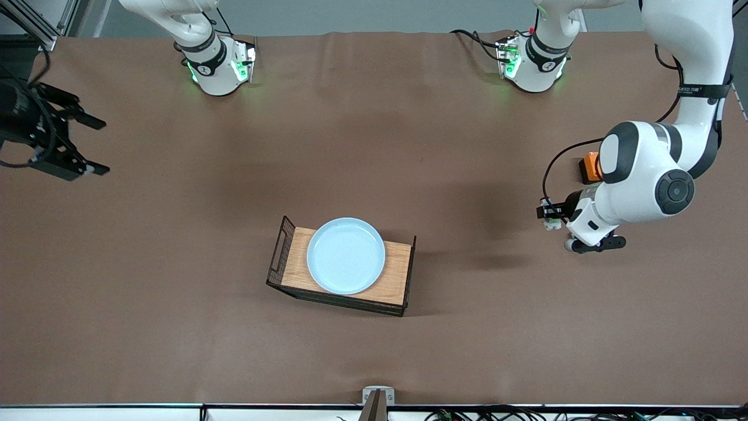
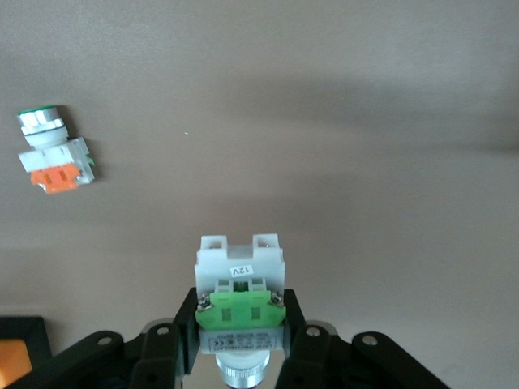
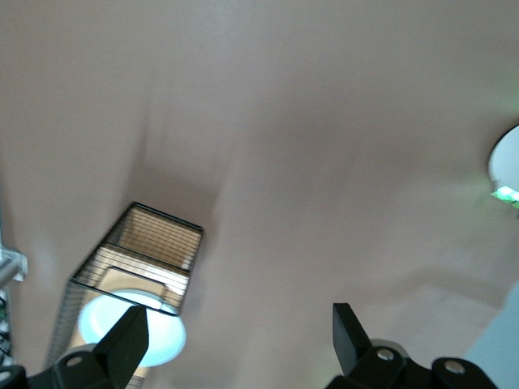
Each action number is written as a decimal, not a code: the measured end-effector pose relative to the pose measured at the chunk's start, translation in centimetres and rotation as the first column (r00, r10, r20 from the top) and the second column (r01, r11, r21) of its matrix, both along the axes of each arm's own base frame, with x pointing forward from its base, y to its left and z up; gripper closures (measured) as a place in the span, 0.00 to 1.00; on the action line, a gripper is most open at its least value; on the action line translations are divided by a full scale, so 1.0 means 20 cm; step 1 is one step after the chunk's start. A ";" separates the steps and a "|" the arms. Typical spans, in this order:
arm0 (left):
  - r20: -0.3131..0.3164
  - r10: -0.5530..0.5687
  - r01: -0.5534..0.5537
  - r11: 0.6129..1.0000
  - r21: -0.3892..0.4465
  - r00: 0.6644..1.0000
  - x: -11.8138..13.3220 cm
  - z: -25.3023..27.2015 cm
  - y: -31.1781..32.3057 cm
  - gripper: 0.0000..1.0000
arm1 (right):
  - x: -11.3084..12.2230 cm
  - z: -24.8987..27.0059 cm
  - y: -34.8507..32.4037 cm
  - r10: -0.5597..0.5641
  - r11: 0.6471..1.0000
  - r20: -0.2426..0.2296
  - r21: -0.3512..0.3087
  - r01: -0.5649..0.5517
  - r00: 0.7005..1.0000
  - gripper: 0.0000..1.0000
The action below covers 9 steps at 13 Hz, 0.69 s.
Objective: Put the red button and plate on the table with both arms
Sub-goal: 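Lower the button beside the small button while the right gripper approaches the plate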
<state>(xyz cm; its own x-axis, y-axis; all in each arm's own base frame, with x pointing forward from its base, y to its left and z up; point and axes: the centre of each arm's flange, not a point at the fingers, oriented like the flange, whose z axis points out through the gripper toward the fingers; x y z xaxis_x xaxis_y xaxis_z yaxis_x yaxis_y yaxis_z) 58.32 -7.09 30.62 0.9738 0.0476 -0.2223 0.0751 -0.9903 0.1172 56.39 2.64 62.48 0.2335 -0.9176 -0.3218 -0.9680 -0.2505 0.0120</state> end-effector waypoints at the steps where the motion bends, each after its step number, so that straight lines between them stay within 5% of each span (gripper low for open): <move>1: 0.011 -0.019 0.019 1.000 -0.006 1.000 -0.02 -0.05 0.06 0.58 | 0.04 -0.06 0.08 -0.005 1.000 -0.012 -0.020 0.005 1.000 0.00; 4: 0.037 -0.077 0.078 0.997 -0.023 0.996 -0.07 -0.18 0.23 0.58 | 0.13 -0.19 0.30 -0.095 0.990 -0.016 -0.102 0.093 0.995 0.00; 9: 0.067 -0.135 0.138 0.989 -0.048 0.989 -0.06 -0.44 0.43 0.58 | 0.13 -0.20 0.45 -0.112 0.988 -0.012 -0.111 0.110 0.994 0.00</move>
